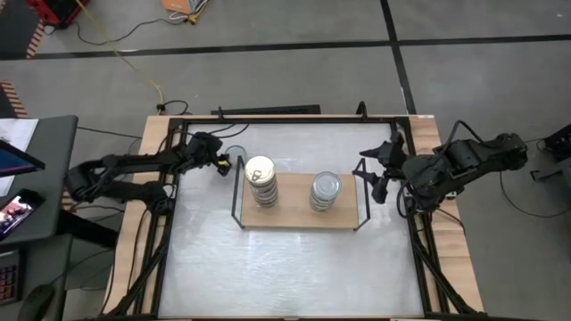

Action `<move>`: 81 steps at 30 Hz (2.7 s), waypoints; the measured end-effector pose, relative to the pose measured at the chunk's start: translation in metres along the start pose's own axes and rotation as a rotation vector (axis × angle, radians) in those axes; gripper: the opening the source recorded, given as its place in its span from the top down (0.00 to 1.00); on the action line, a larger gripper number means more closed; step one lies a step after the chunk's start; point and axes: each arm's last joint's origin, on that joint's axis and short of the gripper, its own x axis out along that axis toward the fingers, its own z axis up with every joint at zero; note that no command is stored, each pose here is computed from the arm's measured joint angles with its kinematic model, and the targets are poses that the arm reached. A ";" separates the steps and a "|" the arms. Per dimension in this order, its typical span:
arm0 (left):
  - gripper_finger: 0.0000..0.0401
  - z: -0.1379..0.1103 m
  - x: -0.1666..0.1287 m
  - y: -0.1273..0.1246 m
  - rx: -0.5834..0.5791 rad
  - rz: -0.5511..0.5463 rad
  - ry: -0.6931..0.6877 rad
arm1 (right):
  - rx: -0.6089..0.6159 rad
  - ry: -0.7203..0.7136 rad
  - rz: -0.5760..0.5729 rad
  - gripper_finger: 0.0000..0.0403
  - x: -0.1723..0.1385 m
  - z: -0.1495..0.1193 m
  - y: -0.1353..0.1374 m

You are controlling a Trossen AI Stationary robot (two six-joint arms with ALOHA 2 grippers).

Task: Stack canned seafood by type on shelf
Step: Stack the green tuna can on top of the green tuna can on the shelf

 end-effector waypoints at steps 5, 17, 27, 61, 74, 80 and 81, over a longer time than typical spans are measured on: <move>0.52 -0.003 -0.013 -0.004 -0.003 -0.018 0.014 | -0.002 0.002 0.000 0.29 0.004 0.001 0.004; 0.52 -0.013 -0.071 -0.013 -0.059 -0.057 -0.054 | -0.093 -0.013 0.007 0.29 0.016 0.005 0.016; 0.52 -0.008 -0.069 -0.028 -0.013 -0.072 -0.108 | -0.189 -0.054 0.016 0.29 0.028 0.012 0.029; 0.58 -0.036 -0.129 -0.089 0.136 -0.376 0.022 | -0.234 -0.044 0.017 0.29 0.030 0.011 0.031; 0.60 -0.049 -0.153 -0.102 0.203 -0.274 -0.194 | -0.216 -0.044 0.017 0.29 0.030 0.011 0.031; 0.60 -0.055 -0.160 -0.105 0.230 -0.316 -0.215 | -0.215 -0.045 0.017 0.29 0.030 0.011 0.031; 0.60 -0.055 -0.162 -0.106 0.242 -0.326 -0.230 | -0.215 -0.044 0.017 0.29 0.030 0.011 0.031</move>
